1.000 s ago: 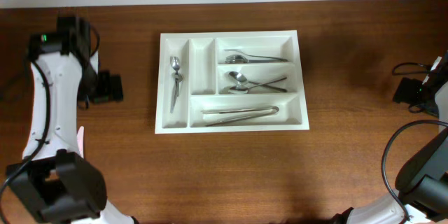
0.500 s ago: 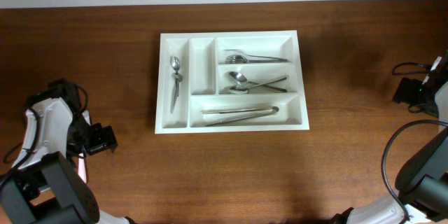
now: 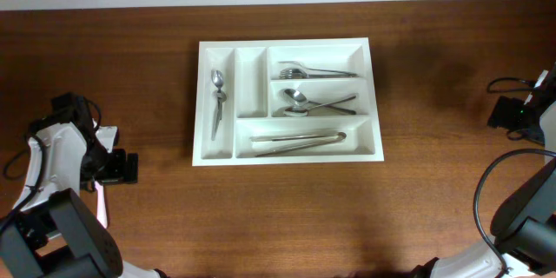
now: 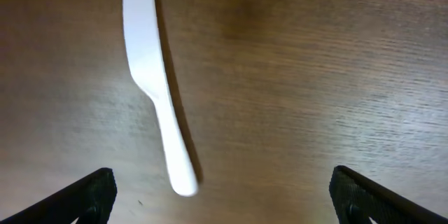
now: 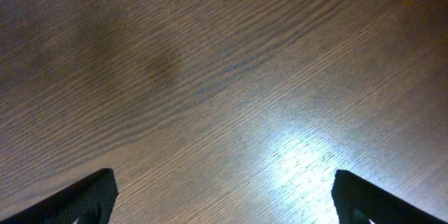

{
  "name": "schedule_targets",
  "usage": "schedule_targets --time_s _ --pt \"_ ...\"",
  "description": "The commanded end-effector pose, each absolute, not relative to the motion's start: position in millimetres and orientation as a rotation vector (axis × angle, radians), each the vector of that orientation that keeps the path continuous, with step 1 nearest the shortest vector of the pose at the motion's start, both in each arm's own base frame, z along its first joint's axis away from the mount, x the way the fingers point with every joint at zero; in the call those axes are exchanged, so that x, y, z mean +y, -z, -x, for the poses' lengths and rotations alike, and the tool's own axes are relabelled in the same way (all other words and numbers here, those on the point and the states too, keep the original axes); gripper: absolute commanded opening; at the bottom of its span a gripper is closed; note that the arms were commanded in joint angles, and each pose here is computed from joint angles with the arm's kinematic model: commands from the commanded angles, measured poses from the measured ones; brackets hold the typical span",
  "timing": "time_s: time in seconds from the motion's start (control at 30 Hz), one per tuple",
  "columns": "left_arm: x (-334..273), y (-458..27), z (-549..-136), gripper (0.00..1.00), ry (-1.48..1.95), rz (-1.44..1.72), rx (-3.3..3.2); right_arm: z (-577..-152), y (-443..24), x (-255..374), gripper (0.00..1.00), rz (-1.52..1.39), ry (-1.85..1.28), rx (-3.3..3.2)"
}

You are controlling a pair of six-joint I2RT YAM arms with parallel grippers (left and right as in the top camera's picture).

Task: Pack container
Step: 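Move the left gripper down over the white plastic knife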

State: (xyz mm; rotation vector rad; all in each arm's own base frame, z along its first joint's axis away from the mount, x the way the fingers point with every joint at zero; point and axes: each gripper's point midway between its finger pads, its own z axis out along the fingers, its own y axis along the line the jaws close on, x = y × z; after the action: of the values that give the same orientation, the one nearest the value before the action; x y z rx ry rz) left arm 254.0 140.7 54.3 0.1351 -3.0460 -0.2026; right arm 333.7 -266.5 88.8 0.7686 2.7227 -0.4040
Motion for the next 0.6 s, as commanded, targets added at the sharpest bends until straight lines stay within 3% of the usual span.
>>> schedule_targets --time_s 0.0,0.57 --pt "148.3 -51.3 -249.6 0.99 0.209 -0.029 -3.058 -333.0 -90.9 -264.7 0.99 -0.761 0.407 2.721" --pt "163.5 -24.4 -216.1 1.00 0.125 -0.593 -2.998 -332.9 -90.9 -264.6 0.99 -0.760 0.407 2.722"
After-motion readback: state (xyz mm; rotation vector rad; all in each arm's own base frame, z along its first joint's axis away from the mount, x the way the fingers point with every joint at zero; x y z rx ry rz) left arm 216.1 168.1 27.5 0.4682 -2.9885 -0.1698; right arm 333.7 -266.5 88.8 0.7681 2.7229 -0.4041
